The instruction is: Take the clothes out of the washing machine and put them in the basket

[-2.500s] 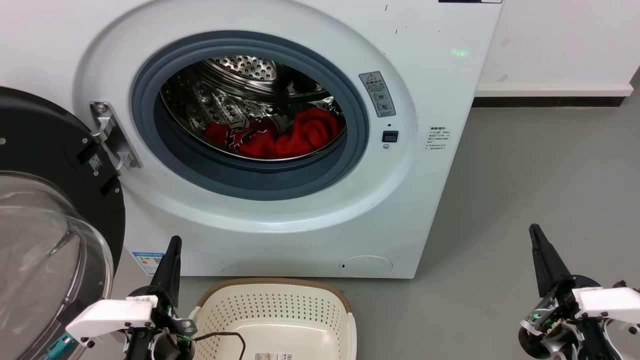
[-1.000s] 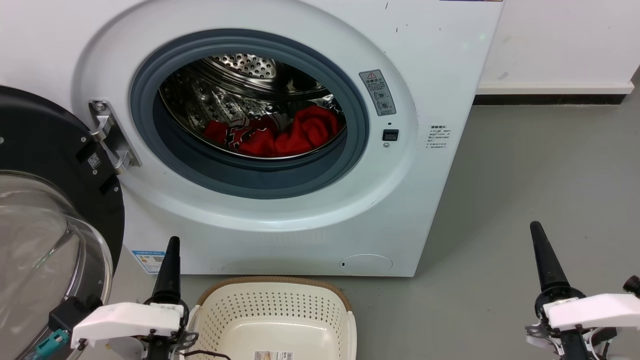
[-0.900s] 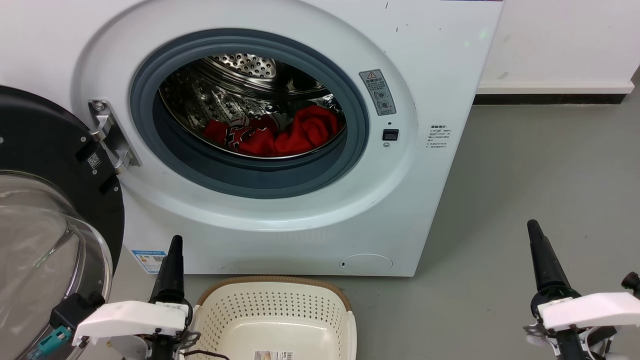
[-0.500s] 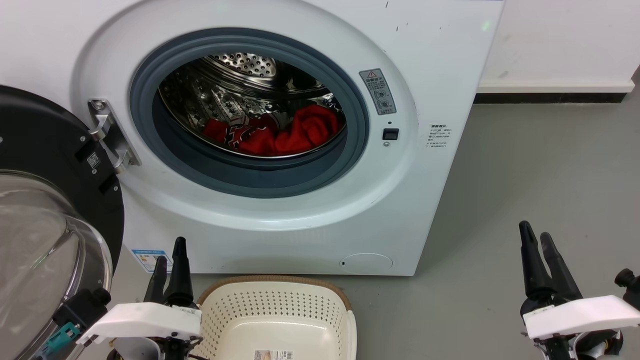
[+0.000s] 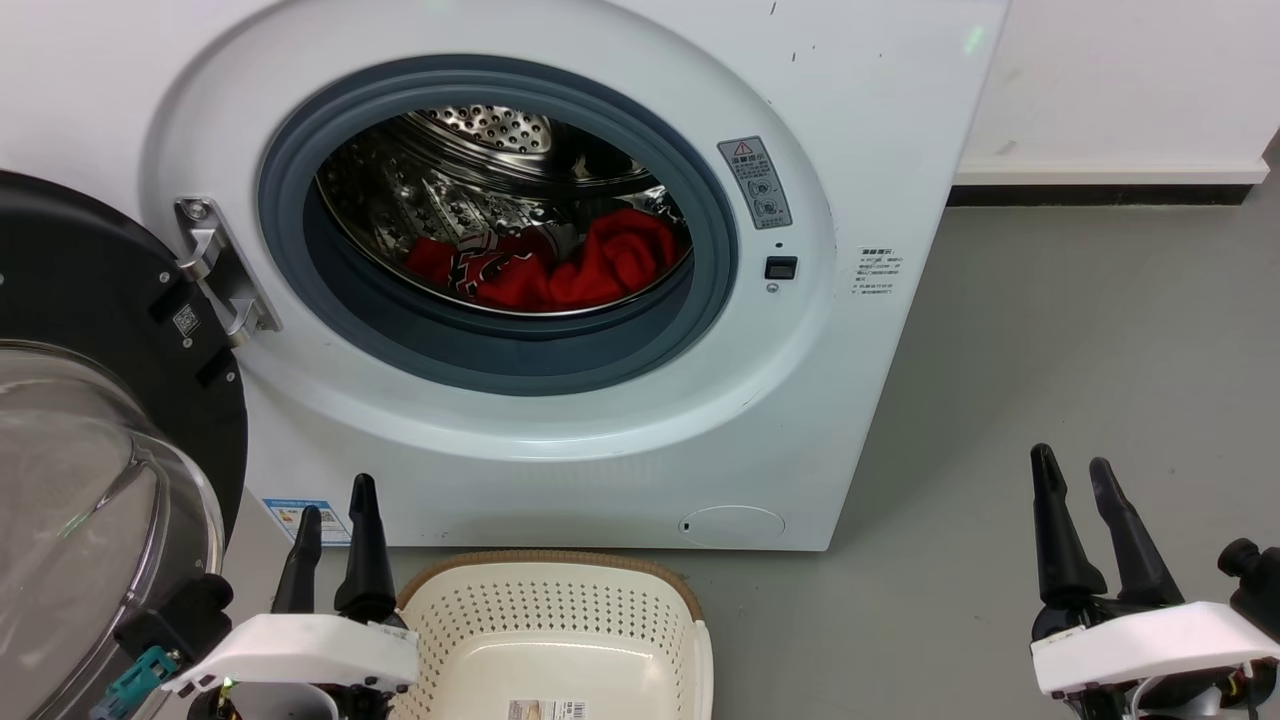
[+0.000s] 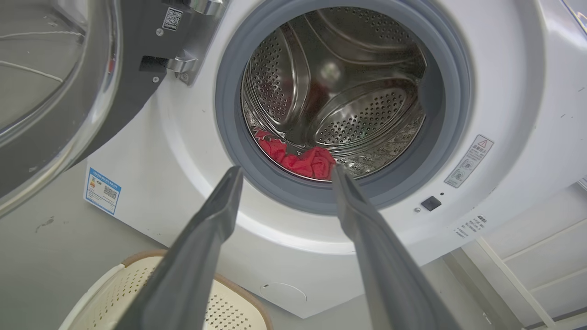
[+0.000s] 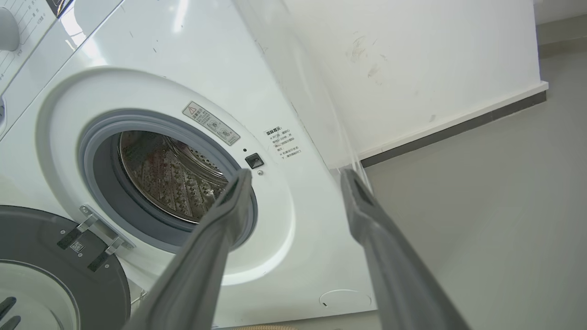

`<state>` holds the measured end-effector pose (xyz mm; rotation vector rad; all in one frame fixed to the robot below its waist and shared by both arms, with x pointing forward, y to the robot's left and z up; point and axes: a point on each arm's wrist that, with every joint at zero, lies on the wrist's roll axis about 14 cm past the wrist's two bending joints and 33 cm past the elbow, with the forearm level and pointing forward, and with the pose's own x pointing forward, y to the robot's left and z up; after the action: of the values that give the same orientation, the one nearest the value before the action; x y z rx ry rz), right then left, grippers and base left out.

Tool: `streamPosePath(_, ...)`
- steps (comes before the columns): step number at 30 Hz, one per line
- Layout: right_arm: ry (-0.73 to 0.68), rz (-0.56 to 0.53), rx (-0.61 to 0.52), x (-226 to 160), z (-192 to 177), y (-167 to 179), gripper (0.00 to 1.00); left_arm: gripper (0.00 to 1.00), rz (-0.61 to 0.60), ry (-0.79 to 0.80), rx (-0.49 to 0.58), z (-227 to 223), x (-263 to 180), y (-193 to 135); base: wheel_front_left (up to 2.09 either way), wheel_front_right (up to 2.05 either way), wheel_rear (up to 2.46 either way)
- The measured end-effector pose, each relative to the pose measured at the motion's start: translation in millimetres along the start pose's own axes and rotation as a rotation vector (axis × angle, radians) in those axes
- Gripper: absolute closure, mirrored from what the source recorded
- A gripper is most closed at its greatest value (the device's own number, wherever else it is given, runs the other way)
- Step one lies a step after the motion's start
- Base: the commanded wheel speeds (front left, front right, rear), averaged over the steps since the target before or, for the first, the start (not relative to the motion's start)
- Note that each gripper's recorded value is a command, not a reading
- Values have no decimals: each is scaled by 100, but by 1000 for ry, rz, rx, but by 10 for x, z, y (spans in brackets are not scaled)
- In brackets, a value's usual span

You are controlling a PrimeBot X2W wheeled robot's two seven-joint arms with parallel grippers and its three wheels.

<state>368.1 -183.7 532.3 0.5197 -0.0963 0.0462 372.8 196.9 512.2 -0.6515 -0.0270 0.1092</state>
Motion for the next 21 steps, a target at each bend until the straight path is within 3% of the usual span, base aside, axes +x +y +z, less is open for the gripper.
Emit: streamPosePath(21,-48,51,-242,-32,97,120,0,0,-27,-61,222,73,-58,-61,0,0,0)
